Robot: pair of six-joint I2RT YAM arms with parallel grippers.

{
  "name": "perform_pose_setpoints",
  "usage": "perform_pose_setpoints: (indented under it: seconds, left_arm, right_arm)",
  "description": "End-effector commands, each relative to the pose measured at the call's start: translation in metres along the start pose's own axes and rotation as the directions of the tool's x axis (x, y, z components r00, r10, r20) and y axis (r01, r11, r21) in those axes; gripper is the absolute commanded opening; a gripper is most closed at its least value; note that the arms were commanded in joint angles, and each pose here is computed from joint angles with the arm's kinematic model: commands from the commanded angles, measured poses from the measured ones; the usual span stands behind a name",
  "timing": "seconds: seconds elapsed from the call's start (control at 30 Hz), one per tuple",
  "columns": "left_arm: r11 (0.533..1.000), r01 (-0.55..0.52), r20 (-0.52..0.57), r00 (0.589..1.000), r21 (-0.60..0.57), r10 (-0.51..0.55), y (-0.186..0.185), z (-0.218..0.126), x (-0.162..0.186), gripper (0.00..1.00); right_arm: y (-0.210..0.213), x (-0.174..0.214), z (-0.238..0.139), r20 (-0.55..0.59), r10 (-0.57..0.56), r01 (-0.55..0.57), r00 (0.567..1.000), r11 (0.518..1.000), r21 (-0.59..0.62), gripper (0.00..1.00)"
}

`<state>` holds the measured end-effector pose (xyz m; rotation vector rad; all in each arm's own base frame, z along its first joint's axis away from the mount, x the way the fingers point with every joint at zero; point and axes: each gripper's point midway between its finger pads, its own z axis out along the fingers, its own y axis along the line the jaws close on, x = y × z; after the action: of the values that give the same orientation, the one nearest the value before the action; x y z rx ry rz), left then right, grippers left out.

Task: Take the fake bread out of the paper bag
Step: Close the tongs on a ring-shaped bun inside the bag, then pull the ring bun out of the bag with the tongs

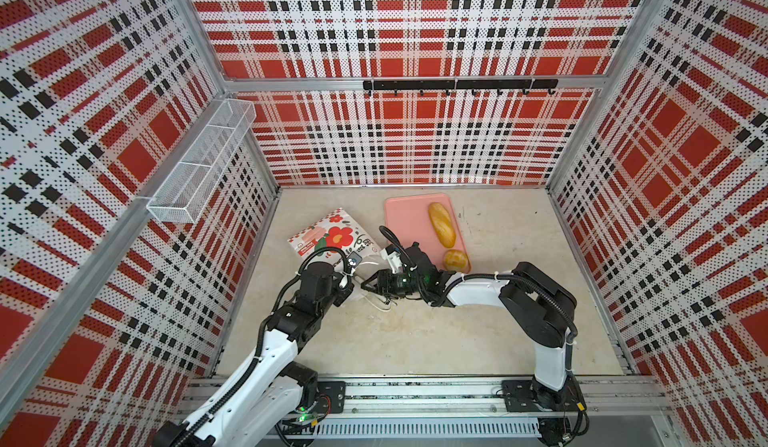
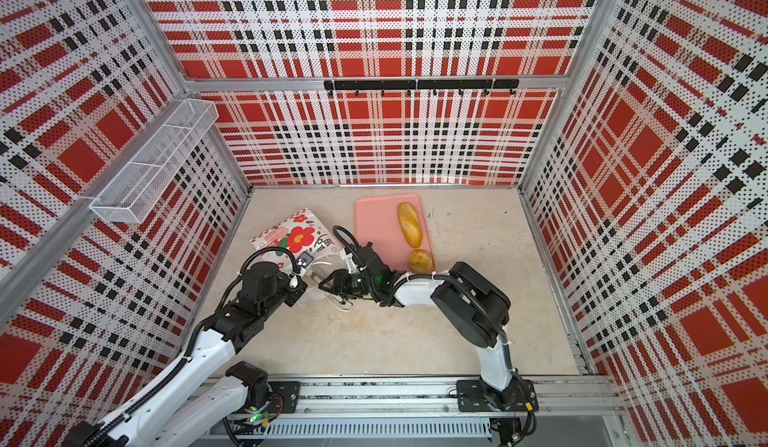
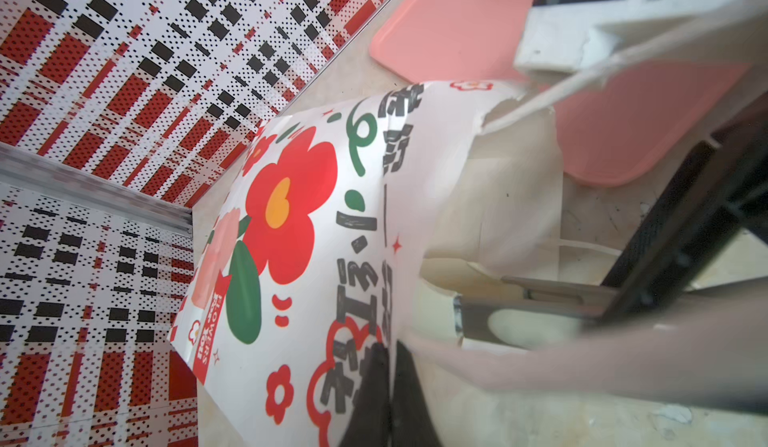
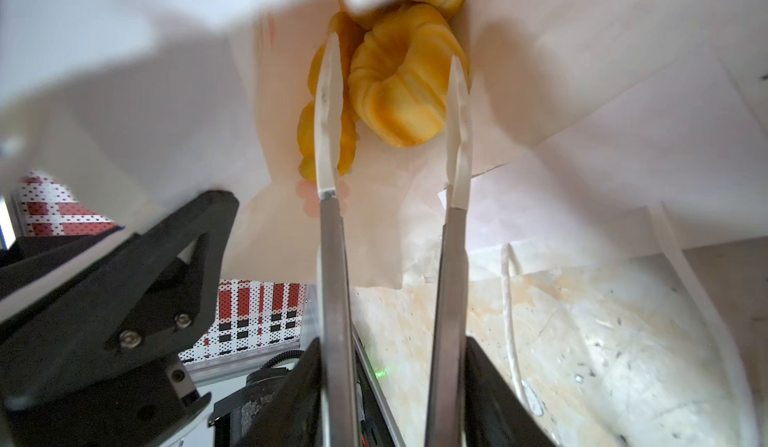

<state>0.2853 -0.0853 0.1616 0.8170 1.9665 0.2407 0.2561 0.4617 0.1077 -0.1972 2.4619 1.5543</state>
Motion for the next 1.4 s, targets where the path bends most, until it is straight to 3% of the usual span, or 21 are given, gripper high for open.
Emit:
perform_pose_setpoints:
  seconds: [0.0, 0.73, 0.93, 1.13, 1.3, 1.37]
  left_arm:
    - [0.999, 0.03, 0.027, 0.999, -0.018, -0.029, 0.003, 0.0, -0.006, 0.0]
    - [1.0, 0.017, 0.011, 1.0, 0.0, -0.017, -0.007, 0.004, -0.001, 0.0]
    - [1.0, -0.009, 0.007, 1.0, 0.01, 0.009, -0.013, 0.005, -0.001, 0.0]
    - [0.998, -0.058, -0.011, 0.998, 0.025, 0.059, -0.022, 0.006, 0.001, 0.0]
    - [0.998, -0.062, -0.009, 0.998, 0.022, 0.062, -0.023, 0.006, 0.0, 0.0]
    - [0.998, -0.057, -0.006, 0.998, 0.021, 0.057, -0.023, 0.005, 0.0, 0.0]
  right_arm:
    - [0.009, -0.01, -0.002, 0.041, -0.002, 0.003, 0.999, 1.0, -0.014, 0.5]
    - [0.028, -0.01, 0.012, 0.018, 0.07, -0.068, 0.997, 0.995, -0.069, 0.48]
    - [0.025, -0.007, 0.022, -0.02, 0.064, -0.064, 0.998, 0.998, 0.008, 0.46]
    - [0.011, -0.004, 0.029, -0.051, 0.058, -0.05, 0.997, 0.988, 0.148, 0.33]
    - [0.023, -0.01, 0.02, -0.039, 0.02, -0.013, 0.999, 0.989, 0.149, 0.03]
    - [0.032, -0.013, 0.012, -0.022, -0.011, 0.014, 1.0, 0.988, 0.151, 0.0]
